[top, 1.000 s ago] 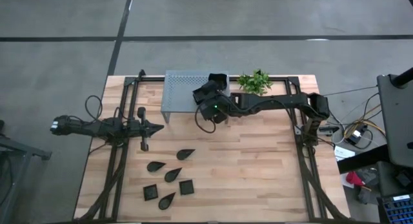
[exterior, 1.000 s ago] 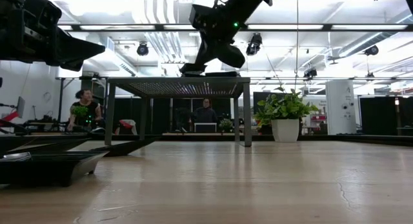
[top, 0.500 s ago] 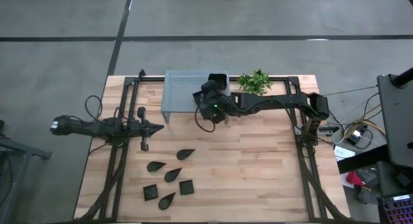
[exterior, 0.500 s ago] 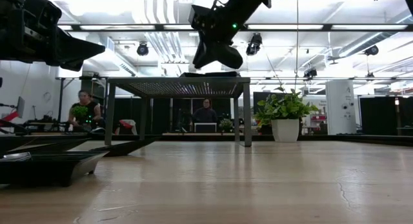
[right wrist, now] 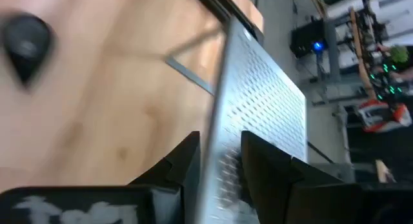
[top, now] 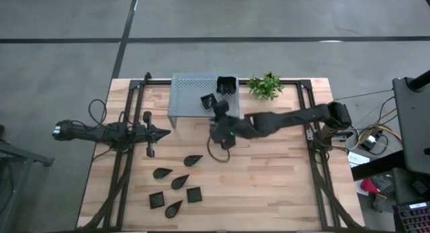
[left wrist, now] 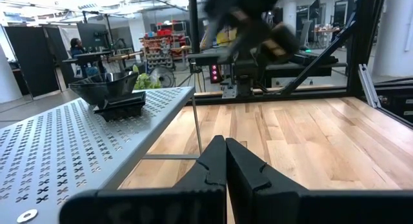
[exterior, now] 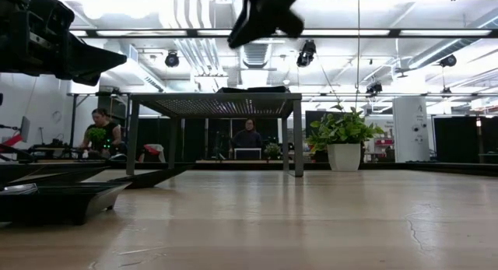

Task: Pick & Place Mini shaped plates
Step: Stack the black square plate on top of the black square plates on the shelf

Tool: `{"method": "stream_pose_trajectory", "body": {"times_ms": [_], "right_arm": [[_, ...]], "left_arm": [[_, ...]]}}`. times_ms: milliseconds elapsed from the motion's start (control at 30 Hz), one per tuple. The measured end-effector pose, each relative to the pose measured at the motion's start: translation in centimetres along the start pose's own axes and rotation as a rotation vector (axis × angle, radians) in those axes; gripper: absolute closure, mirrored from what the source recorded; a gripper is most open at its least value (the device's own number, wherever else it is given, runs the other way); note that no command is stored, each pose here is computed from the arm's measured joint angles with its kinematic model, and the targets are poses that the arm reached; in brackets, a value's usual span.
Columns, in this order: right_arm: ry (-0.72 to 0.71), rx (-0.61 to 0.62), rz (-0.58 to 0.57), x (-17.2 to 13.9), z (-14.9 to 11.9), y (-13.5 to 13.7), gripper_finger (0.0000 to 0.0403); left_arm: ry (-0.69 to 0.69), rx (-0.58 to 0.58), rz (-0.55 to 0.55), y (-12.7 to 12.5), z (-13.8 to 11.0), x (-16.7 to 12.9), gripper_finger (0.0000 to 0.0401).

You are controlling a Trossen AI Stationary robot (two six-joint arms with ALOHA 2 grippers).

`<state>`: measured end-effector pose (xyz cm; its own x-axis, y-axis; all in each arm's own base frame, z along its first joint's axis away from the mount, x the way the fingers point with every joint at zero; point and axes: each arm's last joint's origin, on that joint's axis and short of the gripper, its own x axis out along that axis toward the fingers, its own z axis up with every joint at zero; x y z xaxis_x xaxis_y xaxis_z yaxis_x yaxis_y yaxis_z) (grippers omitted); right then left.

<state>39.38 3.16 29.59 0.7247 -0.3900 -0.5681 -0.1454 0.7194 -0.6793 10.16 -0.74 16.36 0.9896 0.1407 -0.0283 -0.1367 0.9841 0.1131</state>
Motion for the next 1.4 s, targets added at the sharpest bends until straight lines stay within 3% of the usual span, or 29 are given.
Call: {"method": "stream_pose_trajectory", "body": {"times_ms": [433, 633, 967, 1400], "right_arm": [[-0.099, -0.005, 0.088, -4.6, 3.5, 6.5, 0.0324], [-0.091, -0.012, 0.079, -5.7, 3.8, 7.8, 0.0330], [0.011, 0.174, 0.135, -6.6, 3.0, 9.0, 0.0330], [0.005, 0.201, 0.185, -8.6, 3.3, 11.4, 0.0338]], "left_arm": [[0.000, 0.000, 0.000, 0.0, 0.0, 0.0, 0.0401], [0.000, 0.000, 0.000, 0.0, 0.0, 0.0, 0.0401], [0.000, 0.000, 0.000, 0.0, 0.0, 0.0, 0.0401], [0.000, 0.000, 0.000, 0.0, 0.0, 0.0, 0.0401]]}}
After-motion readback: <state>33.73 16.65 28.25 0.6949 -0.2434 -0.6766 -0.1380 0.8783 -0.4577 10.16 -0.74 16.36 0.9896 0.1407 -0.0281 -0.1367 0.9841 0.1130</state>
